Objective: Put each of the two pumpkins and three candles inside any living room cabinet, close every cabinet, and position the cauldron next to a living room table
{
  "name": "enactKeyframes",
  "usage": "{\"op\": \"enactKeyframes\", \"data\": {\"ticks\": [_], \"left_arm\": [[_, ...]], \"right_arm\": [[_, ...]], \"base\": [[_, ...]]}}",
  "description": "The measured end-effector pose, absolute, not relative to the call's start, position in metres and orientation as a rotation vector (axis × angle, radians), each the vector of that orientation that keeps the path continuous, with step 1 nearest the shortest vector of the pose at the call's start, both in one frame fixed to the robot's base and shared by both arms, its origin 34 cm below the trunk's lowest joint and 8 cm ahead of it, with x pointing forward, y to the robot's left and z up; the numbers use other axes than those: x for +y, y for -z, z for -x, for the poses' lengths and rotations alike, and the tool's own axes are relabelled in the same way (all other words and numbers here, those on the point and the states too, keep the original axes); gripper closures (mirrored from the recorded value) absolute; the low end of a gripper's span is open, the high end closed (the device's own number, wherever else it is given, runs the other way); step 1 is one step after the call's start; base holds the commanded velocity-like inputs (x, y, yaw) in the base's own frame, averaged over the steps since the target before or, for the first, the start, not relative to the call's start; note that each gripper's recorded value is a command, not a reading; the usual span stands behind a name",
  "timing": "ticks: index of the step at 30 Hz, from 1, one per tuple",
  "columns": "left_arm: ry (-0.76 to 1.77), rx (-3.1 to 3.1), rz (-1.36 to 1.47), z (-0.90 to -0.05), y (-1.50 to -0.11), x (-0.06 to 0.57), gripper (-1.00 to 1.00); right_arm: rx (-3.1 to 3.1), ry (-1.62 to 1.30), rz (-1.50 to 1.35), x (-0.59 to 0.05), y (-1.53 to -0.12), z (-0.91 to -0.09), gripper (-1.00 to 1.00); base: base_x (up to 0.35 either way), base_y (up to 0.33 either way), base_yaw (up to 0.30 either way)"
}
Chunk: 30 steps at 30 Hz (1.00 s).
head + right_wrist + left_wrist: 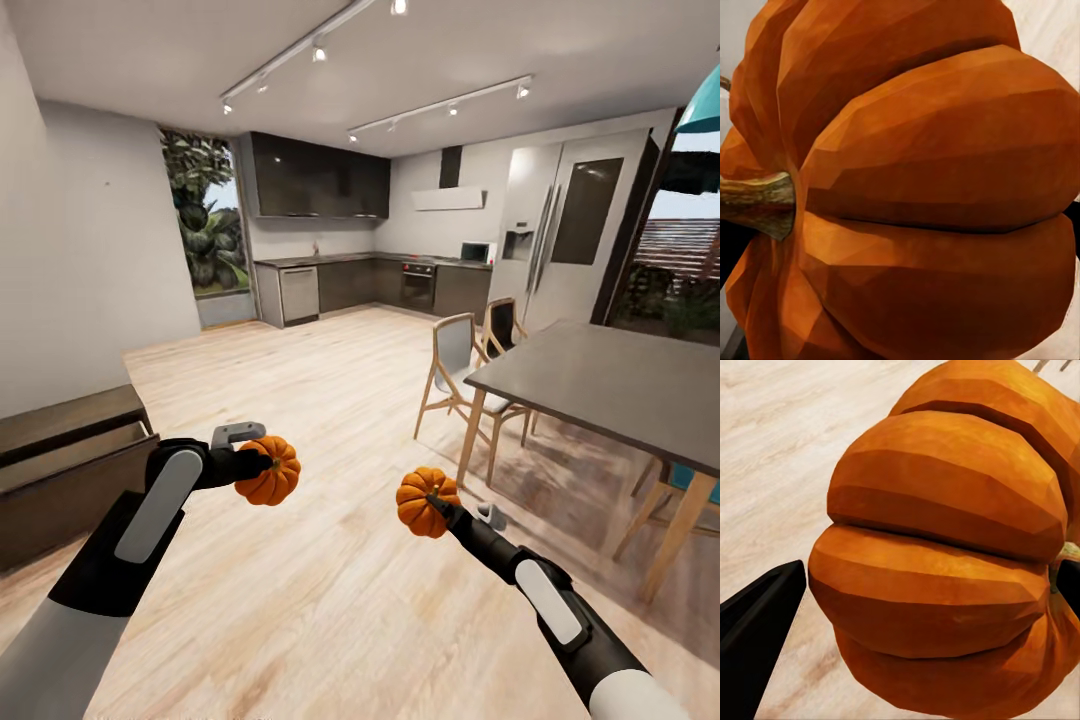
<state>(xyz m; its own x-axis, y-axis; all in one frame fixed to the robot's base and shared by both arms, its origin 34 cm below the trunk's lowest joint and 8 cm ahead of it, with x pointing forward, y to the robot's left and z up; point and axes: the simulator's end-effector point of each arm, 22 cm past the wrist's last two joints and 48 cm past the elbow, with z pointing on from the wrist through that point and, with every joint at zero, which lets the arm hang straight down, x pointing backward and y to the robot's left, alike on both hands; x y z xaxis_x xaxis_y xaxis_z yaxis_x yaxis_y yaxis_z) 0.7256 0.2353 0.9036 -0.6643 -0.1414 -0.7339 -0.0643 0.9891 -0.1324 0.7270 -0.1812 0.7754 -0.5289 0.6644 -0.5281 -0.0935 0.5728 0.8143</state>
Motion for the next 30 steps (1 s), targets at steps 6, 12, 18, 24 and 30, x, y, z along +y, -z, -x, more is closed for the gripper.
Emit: {"op": "enactKeyframes", "data": {"ticks": [6,12,18,24,30], "left_arm": [[0.122,2.296,0.143,-0.7253,-0.9051,0.2351,1.0],[0.122,2.294,0.142,-0.725,-0.9066,0.2349,1.0],[0.123,2.291,0.142,-0.7247,-0.9083,0.2349,1.0],[0.122,2.287,0.143,-0.7242,-0.9103,0.2353,1.0],[0.122,2.285,0.142,-0.7238,-0.9119,0.2354,1.0]], "right_arm": [[1.892,-1.045,-0.461,-0.1814,-0.7767,-0.727,1.0],[1.89,-1.046,-0.459,-0.1814,-0.7782,-0.727,1.0],[1.887,-1.046,-0.457,-0.1813,-0.7798,-0.727,1.0],[1.884,-1.047,-0.455,-0.1811,-0.7819,-0.7269,1.0],[1.882,-1.048,-0.452,-0.1809,-0.7835,-0.7267,1.0]], "base": [[0.001,0.0,0.281],[0.0,0.0,0.281],[0.009,0.0,0.281],[0.184,0.081,0.281],[0.257,0.152,0.281]]}}
